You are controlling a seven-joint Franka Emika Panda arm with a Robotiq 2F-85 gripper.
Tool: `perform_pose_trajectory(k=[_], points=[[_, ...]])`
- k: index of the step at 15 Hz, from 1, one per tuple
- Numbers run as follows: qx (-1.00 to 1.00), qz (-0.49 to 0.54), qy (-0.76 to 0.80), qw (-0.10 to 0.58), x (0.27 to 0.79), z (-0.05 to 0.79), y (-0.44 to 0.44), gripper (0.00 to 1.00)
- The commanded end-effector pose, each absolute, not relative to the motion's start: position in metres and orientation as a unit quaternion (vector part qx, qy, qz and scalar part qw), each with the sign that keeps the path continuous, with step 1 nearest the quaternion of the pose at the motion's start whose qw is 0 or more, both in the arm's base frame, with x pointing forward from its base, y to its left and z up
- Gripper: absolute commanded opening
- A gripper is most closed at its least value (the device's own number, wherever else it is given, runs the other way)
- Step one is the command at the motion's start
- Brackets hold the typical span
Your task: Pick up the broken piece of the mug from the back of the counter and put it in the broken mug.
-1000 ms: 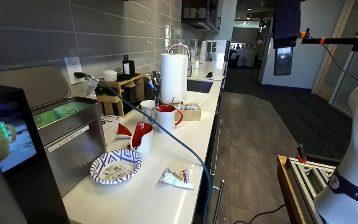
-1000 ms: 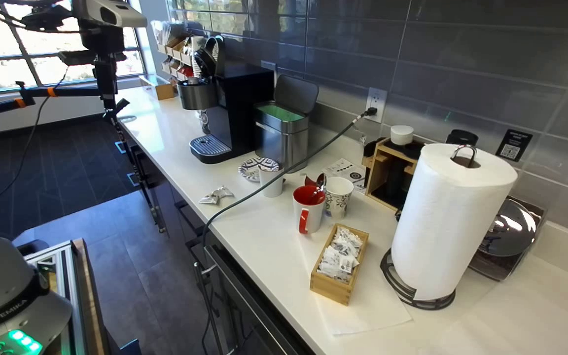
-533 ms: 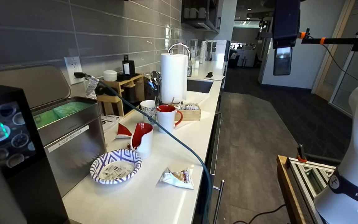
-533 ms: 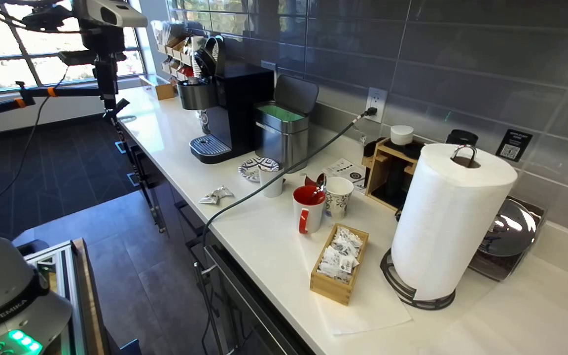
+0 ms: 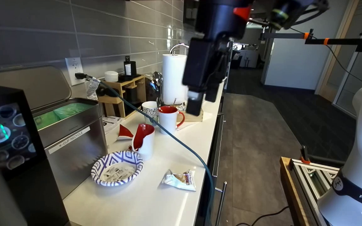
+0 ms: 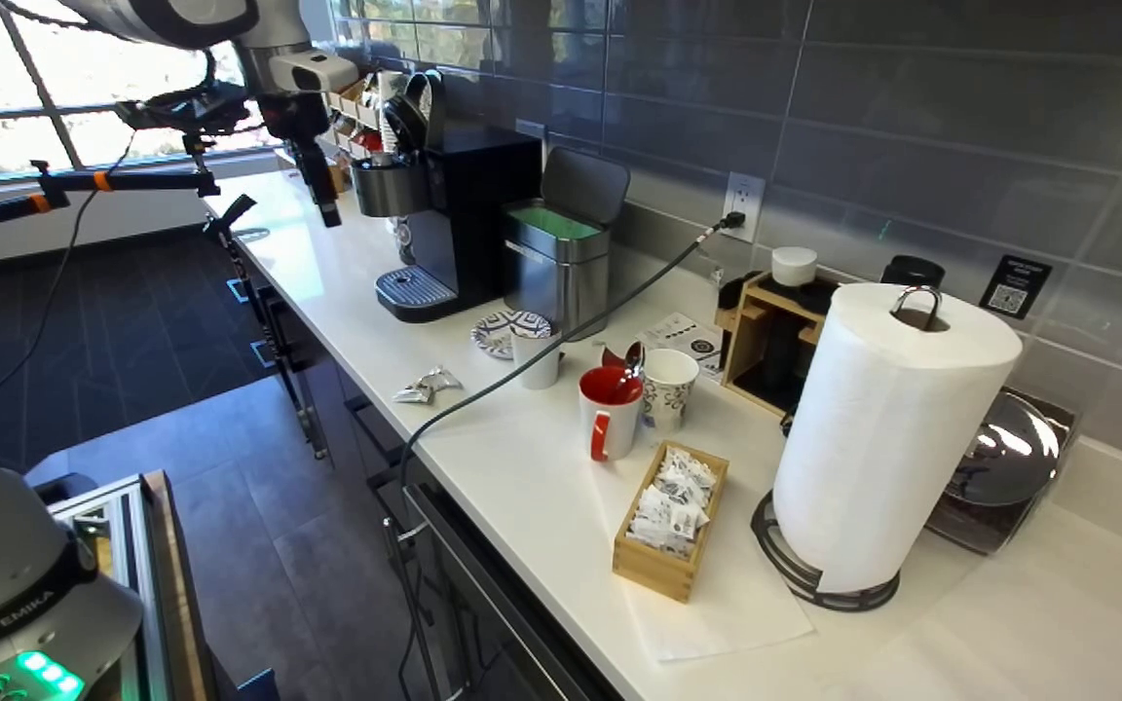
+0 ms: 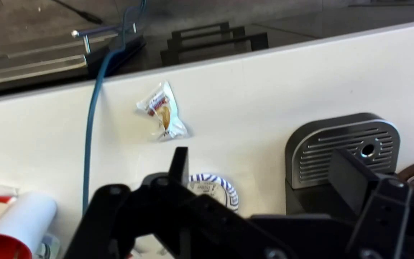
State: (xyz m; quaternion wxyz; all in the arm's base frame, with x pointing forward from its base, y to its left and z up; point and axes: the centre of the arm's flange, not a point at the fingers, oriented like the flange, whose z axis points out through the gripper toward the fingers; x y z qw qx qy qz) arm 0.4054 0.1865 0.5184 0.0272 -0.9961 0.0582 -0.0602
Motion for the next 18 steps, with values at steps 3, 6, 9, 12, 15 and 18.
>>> perform_pose_trajectory(k=[3,6,9,12,15,18], points=[[-0.99,-0.128,0.01,-0.053,0.501,0.503,0.211,1.0],[-0.993,-0.096,0.031,-0.065,0.529,0.51,0.2,1.0],[-0.992,-0.105,0.027,-0.058,0.518,0.503,0.187,1.0],[-0.993,-0.103,0.025,-0.056,0.522,0.503,0.191,1.0],[-0.99,-0.112,0.056,-0.063,0.524,0.495,0.179,1.0],[-0.99,-0.113,0.069,-0.058,0.55,0.478,0.15,1.0]])
